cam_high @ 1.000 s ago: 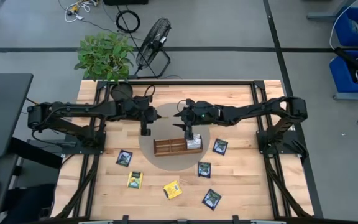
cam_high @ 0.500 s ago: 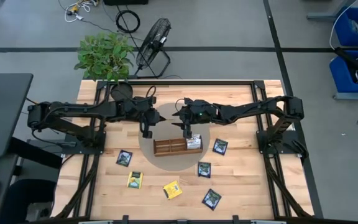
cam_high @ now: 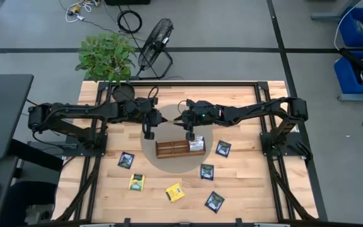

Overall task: Pick & Place Tea
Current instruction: Put the yellow tea bag into the middle section of the wooden organizer

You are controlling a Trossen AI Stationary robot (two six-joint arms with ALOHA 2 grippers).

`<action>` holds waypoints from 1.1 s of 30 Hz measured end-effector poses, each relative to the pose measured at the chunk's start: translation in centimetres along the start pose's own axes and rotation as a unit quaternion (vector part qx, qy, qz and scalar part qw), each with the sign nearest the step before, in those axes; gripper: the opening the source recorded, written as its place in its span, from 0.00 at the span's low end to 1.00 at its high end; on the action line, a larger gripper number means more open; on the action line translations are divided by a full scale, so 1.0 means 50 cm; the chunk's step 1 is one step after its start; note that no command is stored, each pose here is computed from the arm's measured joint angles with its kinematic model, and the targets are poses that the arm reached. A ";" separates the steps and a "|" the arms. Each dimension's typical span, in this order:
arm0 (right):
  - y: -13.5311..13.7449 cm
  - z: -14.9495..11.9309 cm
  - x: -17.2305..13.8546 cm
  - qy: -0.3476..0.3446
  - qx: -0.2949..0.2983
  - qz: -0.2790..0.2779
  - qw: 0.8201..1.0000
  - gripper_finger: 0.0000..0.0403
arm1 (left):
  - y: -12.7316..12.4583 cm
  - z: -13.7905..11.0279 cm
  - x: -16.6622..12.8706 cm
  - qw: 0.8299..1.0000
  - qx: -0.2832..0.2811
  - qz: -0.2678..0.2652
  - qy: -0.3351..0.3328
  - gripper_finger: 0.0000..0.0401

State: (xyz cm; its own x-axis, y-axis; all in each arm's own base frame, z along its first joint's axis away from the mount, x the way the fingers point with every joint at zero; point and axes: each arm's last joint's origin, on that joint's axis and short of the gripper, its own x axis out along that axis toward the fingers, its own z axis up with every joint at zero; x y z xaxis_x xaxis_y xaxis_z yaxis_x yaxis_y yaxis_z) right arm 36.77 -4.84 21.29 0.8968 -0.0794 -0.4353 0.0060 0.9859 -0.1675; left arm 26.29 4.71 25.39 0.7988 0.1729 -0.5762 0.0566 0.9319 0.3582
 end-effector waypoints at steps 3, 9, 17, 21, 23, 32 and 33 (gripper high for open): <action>0.001 0.000 0.000 0.000 -0.010 0.002 1.000 0.05 | 0.000 0.000 0.000 1.000 -0.001 0.000 0.000 0.00; 0.004 -0.002 -0.003 0.011 -0.011 0.007 1.000 0.01 | -0.002 0.002 0.000 0.999 -0.018 -0.023 -0.013 0.08; 0.014 -0.001 -0.014 0.029 -0.012 0.015 0.999 0.00 | 0.017 -0.005 -0.001 0.993 -0.060 -0.091 -0.045 0.30; 0.027 0.010 -0.029 0.031 -0.016 0.025 0.999 0.00 | 0.033 -0.008 -0.003 0.984 -0.092 -0.134 -0.077 0.39; 0.035 0.010 -0.035 0.042 -0.019 0.032 0.998 0.00 | 0.035 -0.005 -0.002 0.982 -0.092 -0.130 -0.097 0.42; 0.063 0.011 -0.059 0.040 -0.020 0.051 0.998 0.00 | -0.006 -0.029 -0.030 0.975 -0.108 -0.059 -0.186 0.39; 0.065 0.017 -0.063 0.030 -0.019 0.052 0.998 0.00 | -0.013 -0.034 -0.036 0.974 -0.112 -0.050 -0.189 0.39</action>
State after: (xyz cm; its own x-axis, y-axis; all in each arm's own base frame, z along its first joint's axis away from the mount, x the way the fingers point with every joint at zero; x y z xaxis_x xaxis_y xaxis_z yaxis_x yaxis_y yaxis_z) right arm 34.34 -1.24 22.87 0.8635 0.0135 -0.5041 -0.1036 0.9831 -0.1510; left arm 23.79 4.36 24.96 0.9617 -0.0125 -0.2740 0.0475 0.9915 0.1213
